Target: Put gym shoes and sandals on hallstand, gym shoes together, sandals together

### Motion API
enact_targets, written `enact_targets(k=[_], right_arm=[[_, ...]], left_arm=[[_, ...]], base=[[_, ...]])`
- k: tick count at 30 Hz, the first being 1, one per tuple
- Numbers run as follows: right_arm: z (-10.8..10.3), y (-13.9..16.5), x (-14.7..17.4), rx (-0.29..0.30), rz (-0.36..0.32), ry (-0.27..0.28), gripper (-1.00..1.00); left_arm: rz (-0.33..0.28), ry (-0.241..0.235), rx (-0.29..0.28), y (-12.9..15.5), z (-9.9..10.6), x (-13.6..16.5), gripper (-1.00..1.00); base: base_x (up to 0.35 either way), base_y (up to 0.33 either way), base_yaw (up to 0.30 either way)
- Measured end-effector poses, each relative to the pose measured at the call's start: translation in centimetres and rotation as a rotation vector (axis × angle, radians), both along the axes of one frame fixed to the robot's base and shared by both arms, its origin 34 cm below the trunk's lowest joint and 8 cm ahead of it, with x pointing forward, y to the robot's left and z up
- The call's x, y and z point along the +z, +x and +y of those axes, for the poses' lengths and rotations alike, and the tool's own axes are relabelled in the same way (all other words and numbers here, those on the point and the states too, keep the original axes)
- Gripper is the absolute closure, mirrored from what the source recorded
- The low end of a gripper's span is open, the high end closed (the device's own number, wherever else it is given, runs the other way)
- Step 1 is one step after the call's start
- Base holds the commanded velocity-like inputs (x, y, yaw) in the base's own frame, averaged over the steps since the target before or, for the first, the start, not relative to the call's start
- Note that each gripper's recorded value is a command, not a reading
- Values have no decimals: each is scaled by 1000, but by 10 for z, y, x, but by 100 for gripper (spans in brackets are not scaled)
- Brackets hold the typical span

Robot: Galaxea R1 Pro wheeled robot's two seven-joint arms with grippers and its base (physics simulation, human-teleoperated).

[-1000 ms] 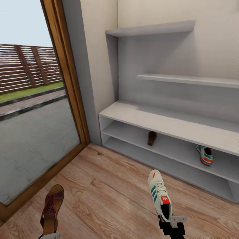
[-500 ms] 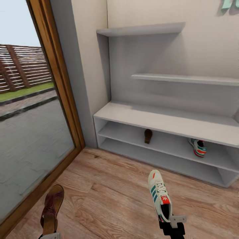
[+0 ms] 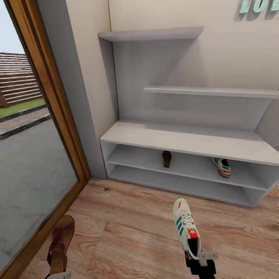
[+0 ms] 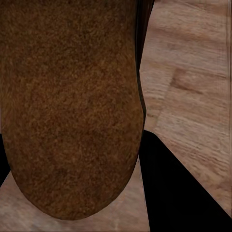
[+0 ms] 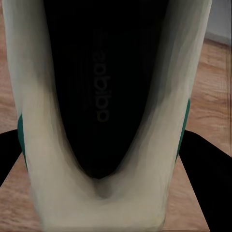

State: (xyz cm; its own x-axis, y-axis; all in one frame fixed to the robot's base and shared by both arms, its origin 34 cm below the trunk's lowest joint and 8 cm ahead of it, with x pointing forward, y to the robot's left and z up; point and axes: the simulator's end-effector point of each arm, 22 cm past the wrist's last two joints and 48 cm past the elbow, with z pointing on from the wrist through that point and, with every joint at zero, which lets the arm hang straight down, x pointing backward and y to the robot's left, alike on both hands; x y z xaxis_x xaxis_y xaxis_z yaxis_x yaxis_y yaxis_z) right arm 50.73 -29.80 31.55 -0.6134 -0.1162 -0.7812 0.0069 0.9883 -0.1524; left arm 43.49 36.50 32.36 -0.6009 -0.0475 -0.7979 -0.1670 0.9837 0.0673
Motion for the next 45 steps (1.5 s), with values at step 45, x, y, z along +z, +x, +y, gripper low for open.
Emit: enact_targets(k=[45], right_arm=[[0,0,0,-3,-2,2,100]], left_arm=[[5,-1,-2,-1,-1,-1,100]], base=[[2,2,-164]])
